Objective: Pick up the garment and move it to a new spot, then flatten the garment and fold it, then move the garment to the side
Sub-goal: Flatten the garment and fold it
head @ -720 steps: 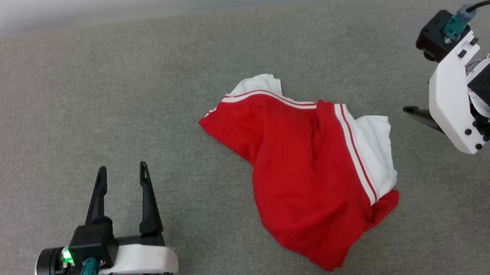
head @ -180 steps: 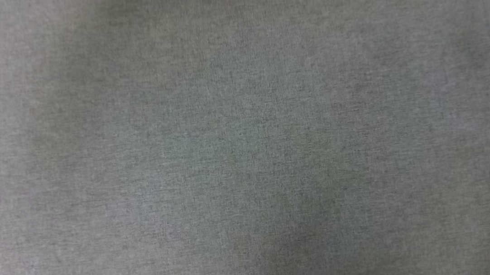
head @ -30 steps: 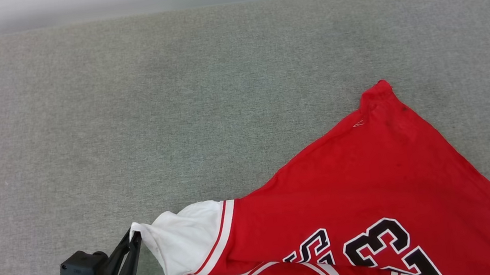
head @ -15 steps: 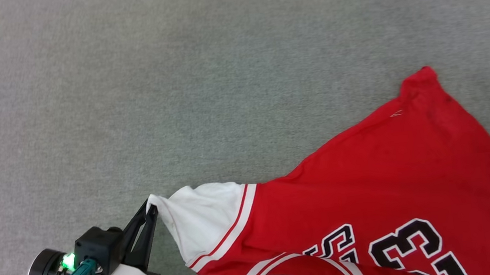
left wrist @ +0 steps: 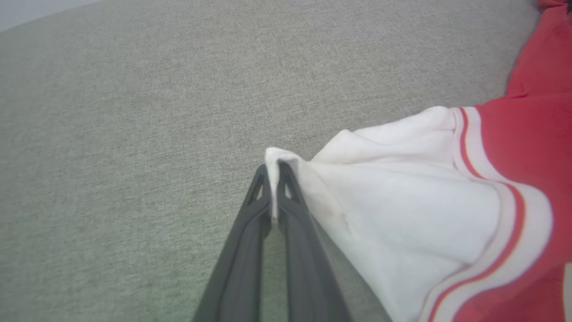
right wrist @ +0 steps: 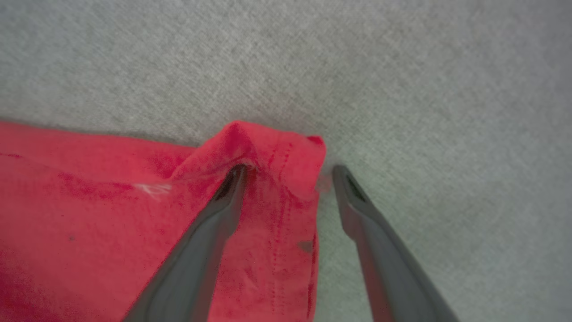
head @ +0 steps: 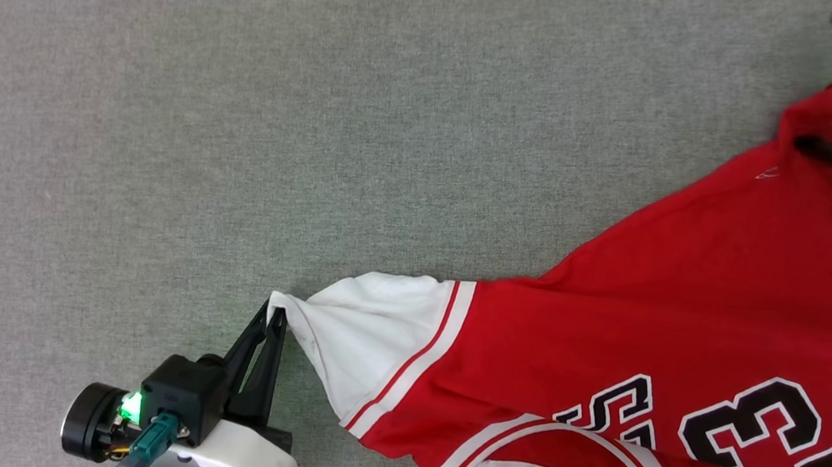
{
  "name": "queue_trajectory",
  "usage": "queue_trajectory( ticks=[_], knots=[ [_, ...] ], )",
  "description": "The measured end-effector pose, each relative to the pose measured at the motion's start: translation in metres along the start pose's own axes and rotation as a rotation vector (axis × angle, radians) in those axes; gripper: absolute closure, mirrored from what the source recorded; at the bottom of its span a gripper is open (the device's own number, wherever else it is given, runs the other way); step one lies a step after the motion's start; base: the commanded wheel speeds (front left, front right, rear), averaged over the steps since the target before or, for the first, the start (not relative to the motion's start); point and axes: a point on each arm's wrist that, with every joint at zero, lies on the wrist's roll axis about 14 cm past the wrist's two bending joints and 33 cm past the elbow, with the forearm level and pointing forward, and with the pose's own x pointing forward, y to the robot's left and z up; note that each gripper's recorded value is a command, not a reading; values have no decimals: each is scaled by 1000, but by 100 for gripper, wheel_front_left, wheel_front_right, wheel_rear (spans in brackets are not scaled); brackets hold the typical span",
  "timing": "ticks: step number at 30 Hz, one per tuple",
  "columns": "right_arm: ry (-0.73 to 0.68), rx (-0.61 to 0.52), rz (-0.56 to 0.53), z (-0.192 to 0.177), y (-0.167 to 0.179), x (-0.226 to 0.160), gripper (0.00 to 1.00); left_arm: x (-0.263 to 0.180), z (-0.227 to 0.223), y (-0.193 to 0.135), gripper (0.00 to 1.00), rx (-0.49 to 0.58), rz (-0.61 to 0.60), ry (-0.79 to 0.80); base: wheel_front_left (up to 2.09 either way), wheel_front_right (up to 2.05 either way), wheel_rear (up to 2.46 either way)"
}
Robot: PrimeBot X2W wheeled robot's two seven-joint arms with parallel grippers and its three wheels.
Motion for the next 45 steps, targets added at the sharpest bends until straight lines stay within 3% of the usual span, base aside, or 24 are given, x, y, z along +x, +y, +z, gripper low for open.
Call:
queue_trajectory(
  ticks=[6,7,8,9,15,21,22,31,36,45],
  knots=[
    [38,5,49,-11,11,30,0,5,-5,2,100,-3,4,14,0,0,0],
    [33,12,55,-11,12,31,60,5,-6,2,100,-3,4,17,0,0,0],
    [29,16,60,-11,12,31,60,6,-6,1,100,-4,2,16,0,0,0],
    [20,22,64,-10,13,30,100,6,-6,0,100,-5,1,14,0,0,0],
    [-102,21,59,4,15,12,100,1,2,-3,100,4,-5,-10,0,0,0],
    [-362,11,4,43,5,-46,100,-12,20,-4,100,26,0,-71,0,0,0],
    [-488,4,-56,54,-6,-90,100,-18,40,-8,100,50,-5,-137,0,0,0],
    [-734,6,-205,62,-26,-182,100,-11,125,-18,100,148,-41,-385,0,0,0],
    [-847,9,-289,74,-39,-216,100,1,188,-31,100,203,-96,-532,0,0,0],
    [-1023,-19,-424,137,-66,-246,100,37,296,-29,100,349,-111,-726,0,0,0]
  ],
)
